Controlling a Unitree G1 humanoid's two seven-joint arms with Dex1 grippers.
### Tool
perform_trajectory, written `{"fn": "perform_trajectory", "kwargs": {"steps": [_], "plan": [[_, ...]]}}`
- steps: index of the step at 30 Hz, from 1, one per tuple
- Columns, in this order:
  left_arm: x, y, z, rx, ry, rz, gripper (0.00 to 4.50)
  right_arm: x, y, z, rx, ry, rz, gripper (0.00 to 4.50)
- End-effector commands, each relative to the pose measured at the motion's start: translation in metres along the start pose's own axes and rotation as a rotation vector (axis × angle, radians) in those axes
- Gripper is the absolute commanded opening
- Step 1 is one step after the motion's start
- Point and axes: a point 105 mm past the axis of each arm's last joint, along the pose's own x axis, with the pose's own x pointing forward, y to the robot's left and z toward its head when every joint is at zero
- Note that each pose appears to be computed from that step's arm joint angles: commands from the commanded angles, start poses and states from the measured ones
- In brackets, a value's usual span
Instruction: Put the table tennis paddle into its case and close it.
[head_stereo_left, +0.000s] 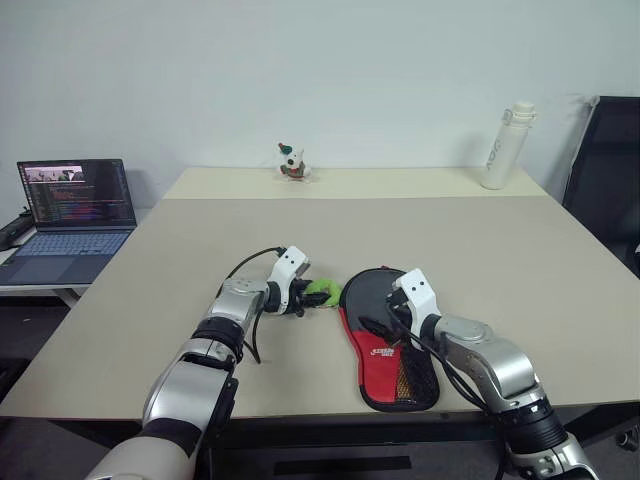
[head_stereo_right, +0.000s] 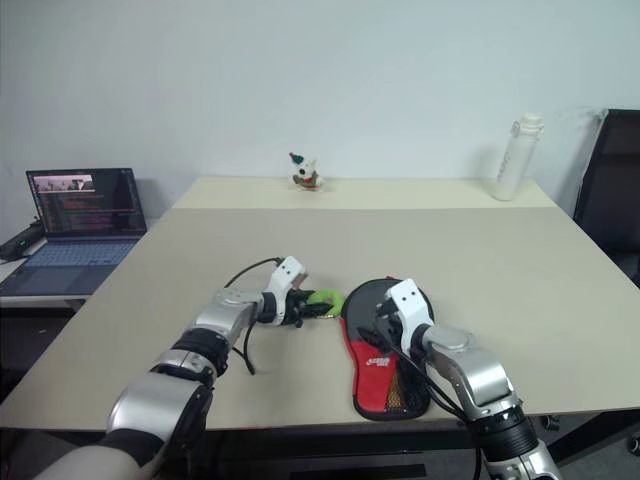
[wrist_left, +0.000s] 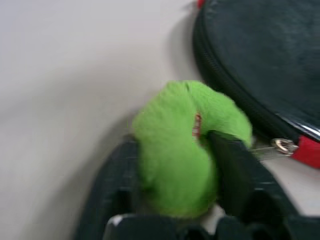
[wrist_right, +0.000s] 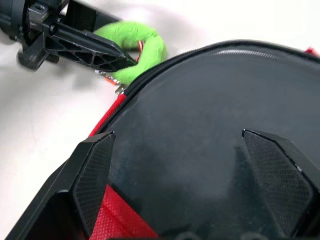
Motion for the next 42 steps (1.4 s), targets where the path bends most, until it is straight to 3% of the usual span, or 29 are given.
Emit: {"fn": "perform_trajectory", "kwargs": {"steps": [1,3,7,11,21,29,42], "plan": [[-0.001,-0.002,-0.022,-0.029,0.065,0.004,0.54,0.003,0.000,0.019,-0.048,-0.069,-0.001,4.50],[-0.002,-0.002,-0.025,-0.035,0.067,0.006,0.02,0.006,0.003,0.019,-0.057,-0.069,0.005,4.50],[-0.003,-0.002,-0.026,-0.048,0.063,0.012,0.02,0.010,0.005,0.018,-0.067,-0.070,0.012,4.50],[-0.004,0.001,-0.013,-0.066,0.009,0.031,0.02,0.016,0.013,0.012,-0.075,-0.055,0.031,4.50],[-0.001,0.020,0.052,-0.075,-0.147,0.183,0.02,0.022,0.005,-0.046,-0.060,0.154,-0.016,4.50],[0.008,0.033,0.074,0.023,-0.125,0.360,0.02,0.017,0.001,-0.060,-0.052,0.209,-0.024,4.50],[0.036,0.014,0.106,0.211,-0.114,0.476,0.02,-0.009,0.011,-0.080,-0.058,0.304,0.027,4.50]]}}
